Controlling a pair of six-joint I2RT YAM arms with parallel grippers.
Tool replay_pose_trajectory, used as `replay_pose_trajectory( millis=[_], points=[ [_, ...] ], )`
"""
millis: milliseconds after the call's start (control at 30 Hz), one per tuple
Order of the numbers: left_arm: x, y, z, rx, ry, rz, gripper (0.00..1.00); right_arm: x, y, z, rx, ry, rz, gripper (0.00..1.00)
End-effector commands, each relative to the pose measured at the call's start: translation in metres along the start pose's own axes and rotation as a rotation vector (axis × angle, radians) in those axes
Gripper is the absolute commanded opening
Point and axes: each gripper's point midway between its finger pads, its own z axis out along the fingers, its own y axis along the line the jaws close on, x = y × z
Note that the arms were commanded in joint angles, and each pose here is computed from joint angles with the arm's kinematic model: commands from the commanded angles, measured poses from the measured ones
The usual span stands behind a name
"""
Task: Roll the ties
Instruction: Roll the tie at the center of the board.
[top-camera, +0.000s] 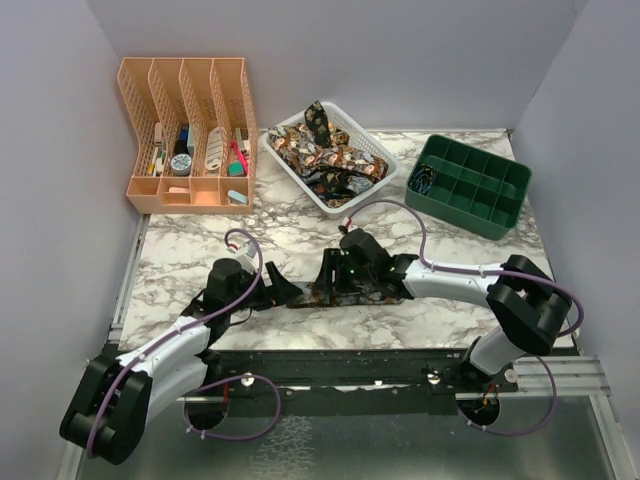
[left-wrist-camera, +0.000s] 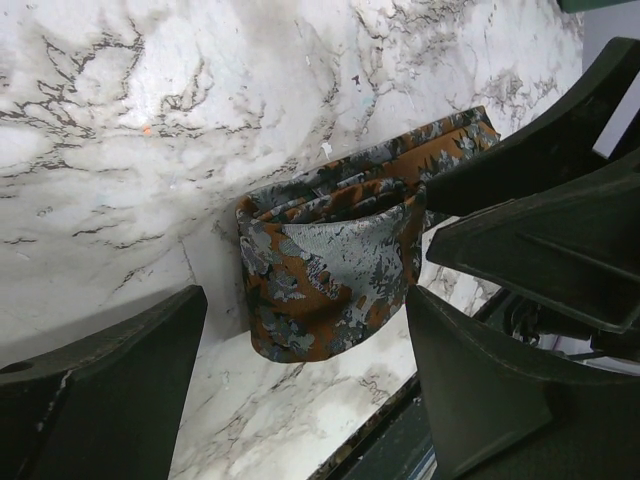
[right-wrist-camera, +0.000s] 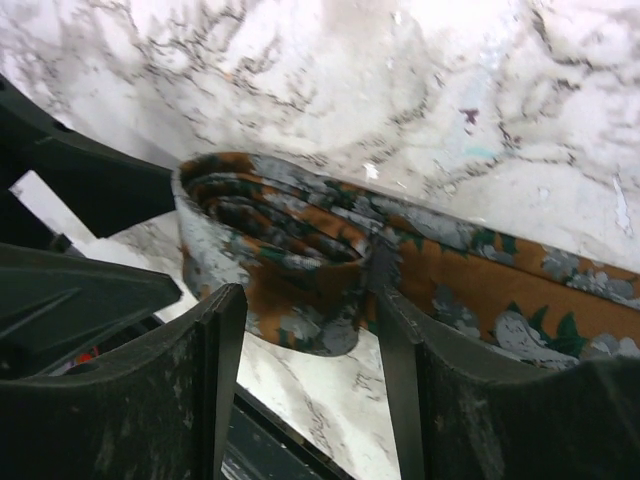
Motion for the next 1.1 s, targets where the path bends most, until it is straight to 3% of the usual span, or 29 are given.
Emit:
replay_pose_trajectory(
  millis=[0,133,433,1067],
  points=[
    [-0.017,-0.005,-0.001,-0.005,-0.056,0.025,0.81,-0.015,0.017,-0.005,-0.034,-0.029,-0.027,0.61],
    [-0.017,-0.003,-0.001,-0.013,-0.057,0.027,0.80,-0.016,0.006,0.002,0.026,-0.029,-0.028,0.60],
    [-0.017,-0.004,-0.002,-0.015,-0.057,0.037,0.79,0.002,-0.029,0.017,0.149,0.023,-0.007,0.45],
    [-0.010,-0.004,0.012,0.021,0.001,0.025,0.80,0.003,-0.035,0.019,0.128,0.055,-0.050,0.47]
  ],
)
